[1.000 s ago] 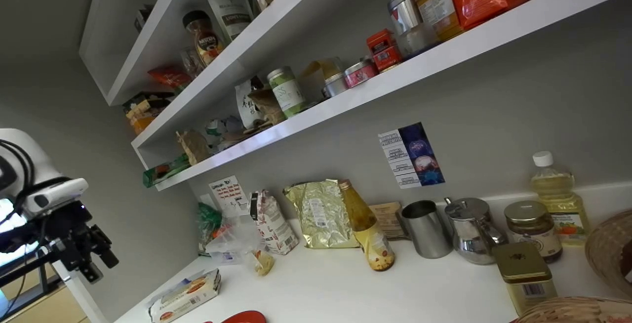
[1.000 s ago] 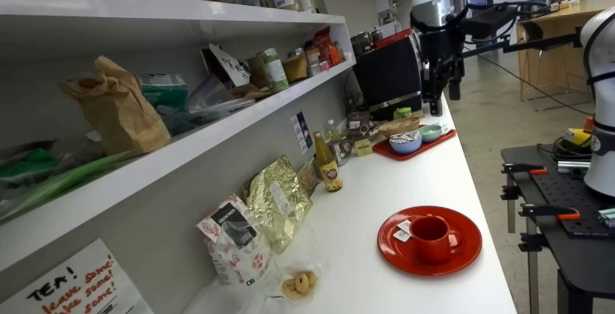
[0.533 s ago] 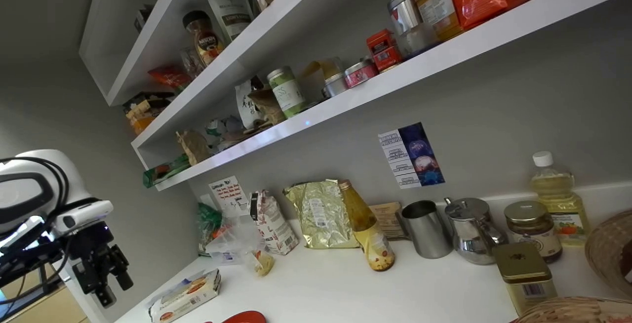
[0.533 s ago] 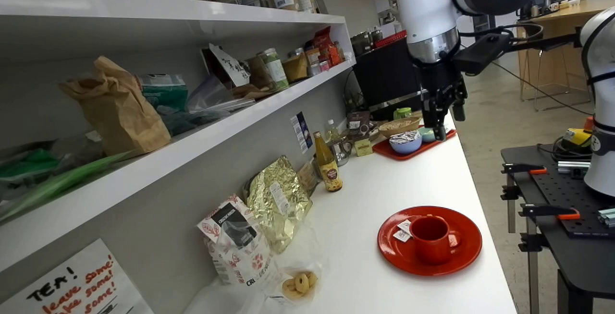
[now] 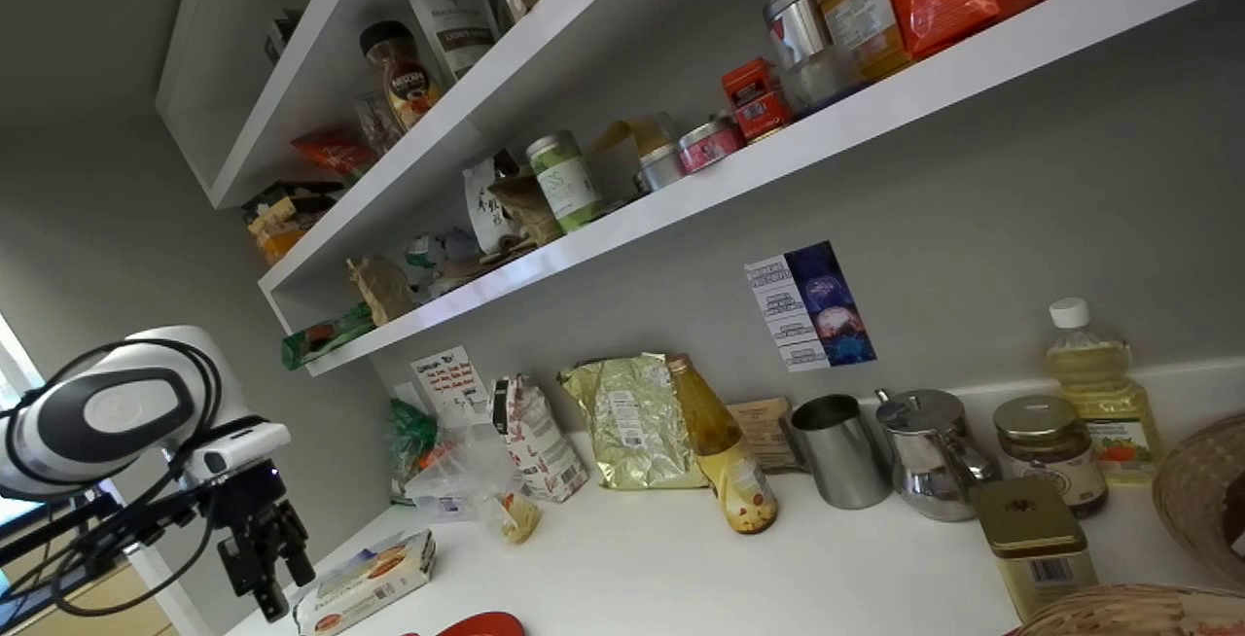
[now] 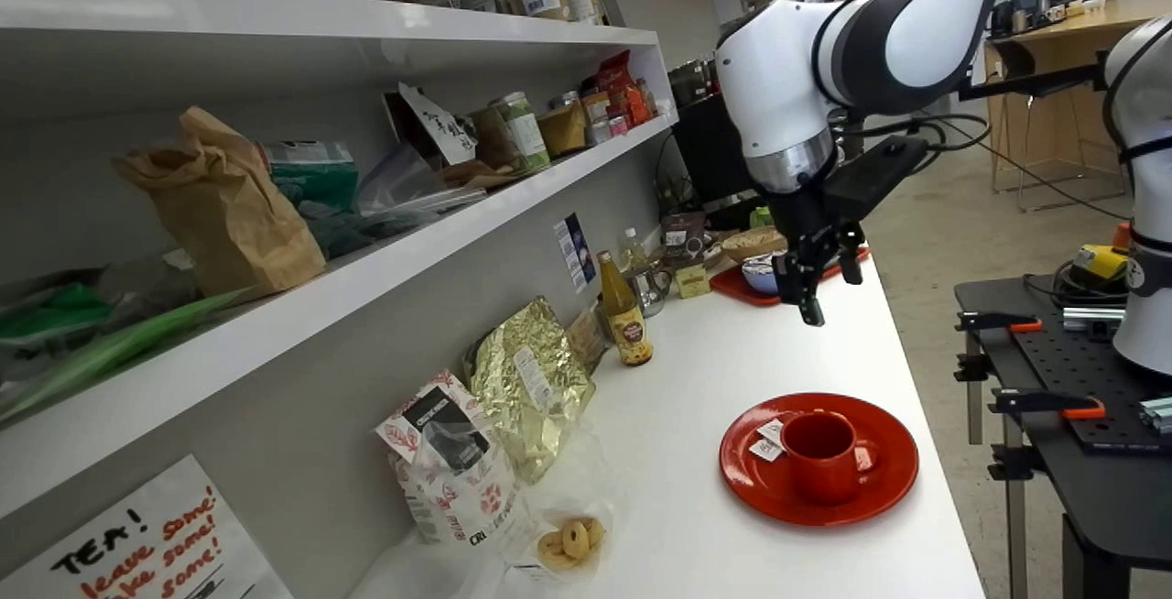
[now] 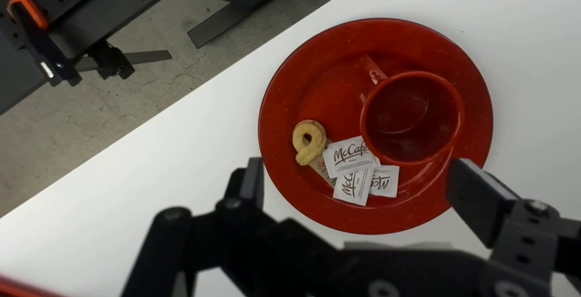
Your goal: Take the cup off of the plate
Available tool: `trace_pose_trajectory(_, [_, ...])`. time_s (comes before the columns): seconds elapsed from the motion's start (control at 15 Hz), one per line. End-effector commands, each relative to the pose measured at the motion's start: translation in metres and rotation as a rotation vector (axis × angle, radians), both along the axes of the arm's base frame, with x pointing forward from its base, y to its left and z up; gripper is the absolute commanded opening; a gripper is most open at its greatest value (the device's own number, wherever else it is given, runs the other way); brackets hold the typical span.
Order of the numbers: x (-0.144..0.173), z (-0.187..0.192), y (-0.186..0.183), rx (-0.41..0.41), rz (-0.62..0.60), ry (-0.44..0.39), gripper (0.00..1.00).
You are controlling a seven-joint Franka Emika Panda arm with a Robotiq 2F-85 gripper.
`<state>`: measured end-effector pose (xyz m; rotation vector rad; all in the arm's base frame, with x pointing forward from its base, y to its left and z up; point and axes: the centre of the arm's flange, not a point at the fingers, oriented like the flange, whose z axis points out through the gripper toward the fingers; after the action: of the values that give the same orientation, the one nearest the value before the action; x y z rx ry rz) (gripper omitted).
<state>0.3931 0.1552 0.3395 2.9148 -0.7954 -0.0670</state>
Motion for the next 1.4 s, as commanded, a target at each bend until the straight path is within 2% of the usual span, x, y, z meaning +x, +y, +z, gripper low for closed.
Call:
trace_pose_trajectory(0.0, [0.042,-0.028,0.008,0.007,-0.076,0.013,1.0])
trace_pose_trajectory(0.27, [0.06,-0.06,0.008,0.026,-0.119,0.057,1.0])
trace_pose_trajectory(0.73, [0.062,-0.122,0.01,0.04,-0.131,0.154,1.0])
trace_pose_trajectory(1.33, [0.055,-0.161,0.006,0.036,-0.162,0.226,1.0])
